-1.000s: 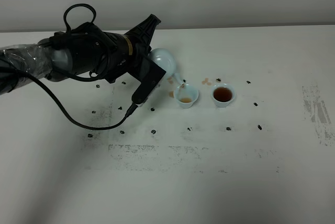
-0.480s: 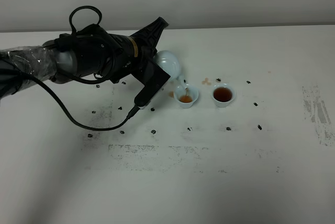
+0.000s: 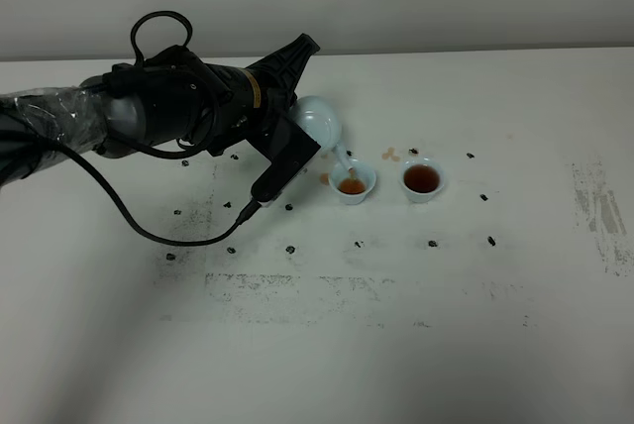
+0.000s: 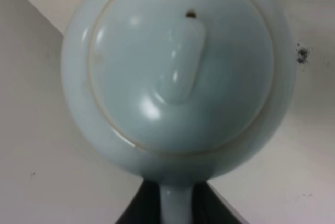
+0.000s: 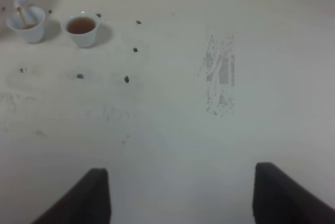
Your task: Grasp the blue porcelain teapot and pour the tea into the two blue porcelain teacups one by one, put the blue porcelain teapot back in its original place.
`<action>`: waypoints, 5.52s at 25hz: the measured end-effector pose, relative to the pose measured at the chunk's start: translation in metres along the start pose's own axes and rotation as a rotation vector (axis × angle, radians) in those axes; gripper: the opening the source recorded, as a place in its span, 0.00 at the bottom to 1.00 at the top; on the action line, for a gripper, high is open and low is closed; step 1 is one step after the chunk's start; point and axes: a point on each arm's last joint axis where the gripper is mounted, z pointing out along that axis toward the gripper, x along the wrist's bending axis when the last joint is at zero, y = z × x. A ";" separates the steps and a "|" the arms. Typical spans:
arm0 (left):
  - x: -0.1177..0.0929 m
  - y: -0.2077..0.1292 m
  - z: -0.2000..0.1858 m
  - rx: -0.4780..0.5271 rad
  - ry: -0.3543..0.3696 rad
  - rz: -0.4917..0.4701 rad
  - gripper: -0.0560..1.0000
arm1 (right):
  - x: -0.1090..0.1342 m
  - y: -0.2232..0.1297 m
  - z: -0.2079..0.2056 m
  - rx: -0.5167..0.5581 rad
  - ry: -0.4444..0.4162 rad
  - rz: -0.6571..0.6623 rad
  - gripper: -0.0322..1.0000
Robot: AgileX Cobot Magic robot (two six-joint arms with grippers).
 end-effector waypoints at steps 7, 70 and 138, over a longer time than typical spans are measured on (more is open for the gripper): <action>0.000 0.000 0.000 0.000 0.000 0.001 0.09 | 0.000 0.000 0.000 0.000 0.000 0.000 0.57; 0.000 -0.001 0.000 0.011 -0.001 0.055 0.09 | 0.000 0.000 0.000 0.000 0.000 0.000 0.57; -0.013 -0.027 -0.101 0.248 -0.294 -1.573 0.09 | 0.000 0.000 0.000 0.000 0.000 0.000 0.57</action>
